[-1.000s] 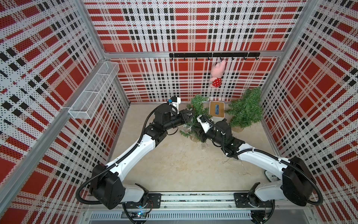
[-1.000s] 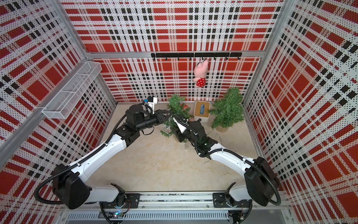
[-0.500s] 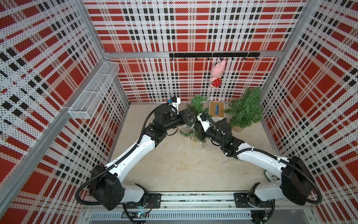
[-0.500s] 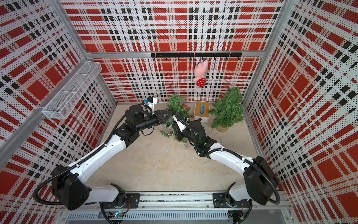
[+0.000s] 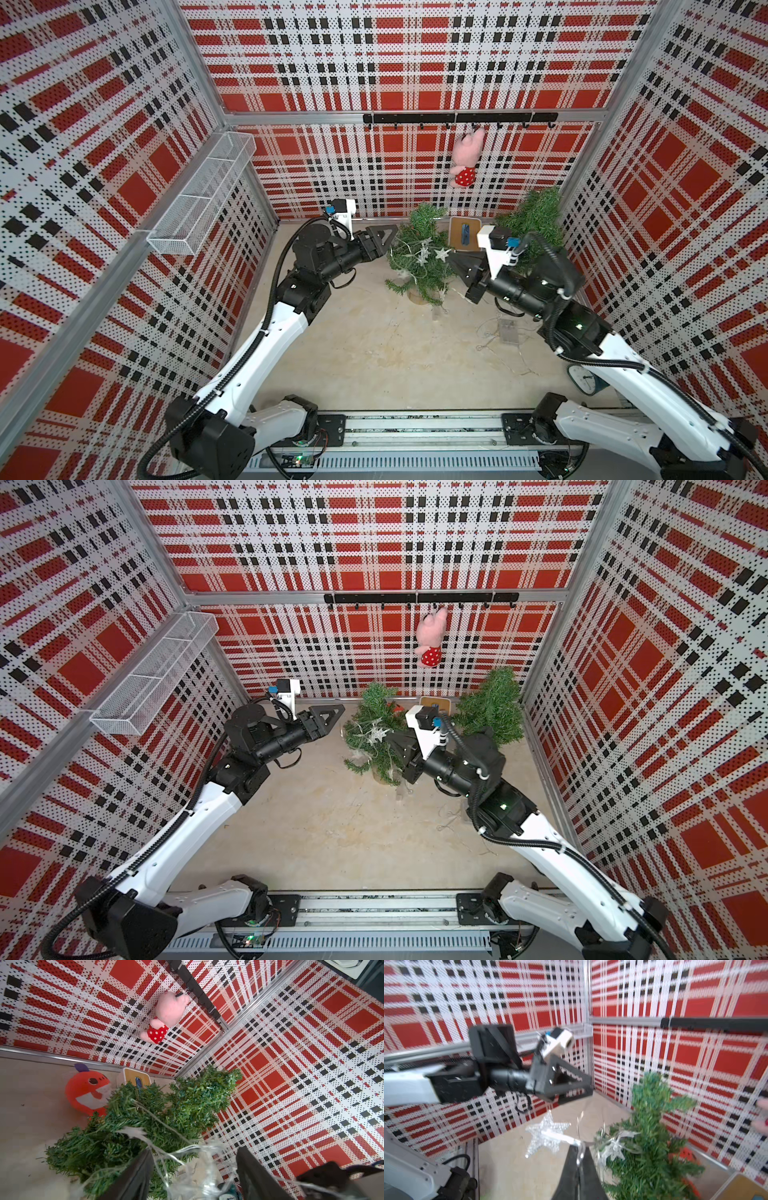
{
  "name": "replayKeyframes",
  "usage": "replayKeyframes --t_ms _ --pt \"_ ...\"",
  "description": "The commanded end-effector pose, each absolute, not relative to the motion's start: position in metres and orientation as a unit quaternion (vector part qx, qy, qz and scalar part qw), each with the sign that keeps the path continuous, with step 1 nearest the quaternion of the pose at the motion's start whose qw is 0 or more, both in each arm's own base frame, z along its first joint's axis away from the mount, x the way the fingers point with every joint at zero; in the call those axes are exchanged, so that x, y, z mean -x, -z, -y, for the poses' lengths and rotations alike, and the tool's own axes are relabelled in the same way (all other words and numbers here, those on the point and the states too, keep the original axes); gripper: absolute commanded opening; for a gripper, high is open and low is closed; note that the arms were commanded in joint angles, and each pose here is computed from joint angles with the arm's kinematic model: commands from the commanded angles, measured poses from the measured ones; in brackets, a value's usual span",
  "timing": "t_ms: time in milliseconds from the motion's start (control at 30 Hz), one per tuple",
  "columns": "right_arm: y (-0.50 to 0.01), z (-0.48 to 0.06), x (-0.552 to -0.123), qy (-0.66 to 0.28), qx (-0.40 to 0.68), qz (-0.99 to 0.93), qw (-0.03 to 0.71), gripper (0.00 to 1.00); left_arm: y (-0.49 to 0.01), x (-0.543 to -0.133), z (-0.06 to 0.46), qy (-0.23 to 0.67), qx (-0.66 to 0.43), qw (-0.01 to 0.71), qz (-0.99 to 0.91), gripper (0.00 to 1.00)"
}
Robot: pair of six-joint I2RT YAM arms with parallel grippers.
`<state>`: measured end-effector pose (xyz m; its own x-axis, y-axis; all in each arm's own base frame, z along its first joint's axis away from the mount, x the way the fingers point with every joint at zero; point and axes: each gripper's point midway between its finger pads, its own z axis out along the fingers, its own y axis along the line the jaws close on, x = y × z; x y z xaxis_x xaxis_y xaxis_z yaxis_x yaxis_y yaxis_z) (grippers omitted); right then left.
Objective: Wrap string light around the christmas tree
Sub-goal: Wrap the light string around the Christmas tree.
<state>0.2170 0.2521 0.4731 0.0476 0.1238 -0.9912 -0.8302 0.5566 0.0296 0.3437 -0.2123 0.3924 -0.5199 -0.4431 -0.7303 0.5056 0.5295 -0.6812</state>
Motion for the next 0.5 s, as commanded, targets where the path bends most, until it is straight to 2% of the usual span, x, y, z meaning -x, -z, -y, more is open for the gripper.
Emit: replayKeyframes --t_ms 0,167,233,367,467 --pt "-0.521 -0.223 -0.183 -0.364 0.302 -0.550 0.688 0.00 -0.391 -0.339 0.204 0.452 -0.042 0.516 -0.726 0.69" --pt "-0.557 -0.190 -0.166 -0.346 0.266 -0.518 0.736 0.00 -0.369 -0.340 0.198 0.393 -0.049 0.544 -0.739 0.70" --pt "-0.545 -0.187 -0.180 -0.319 0.249 -0.542 0.737 0.00 -0.363 -0.336 0.207 0.370 -0.072 0.562 -0.736 0.71" --pt "-0.494 -0.200 -0.216 -0.268 0.253 -0.620 0.693 0.00 -0.350 -0.325 0.236 0.345 -0.130 0.588 -0.720 0.73" --pt "-0.485 -0.198 -0.213 -0.265 0.261 -0.630 0.682 0.00 -0.348 -0.318 0.249 0.338 -0.167 0.604 -0.702 0.73"
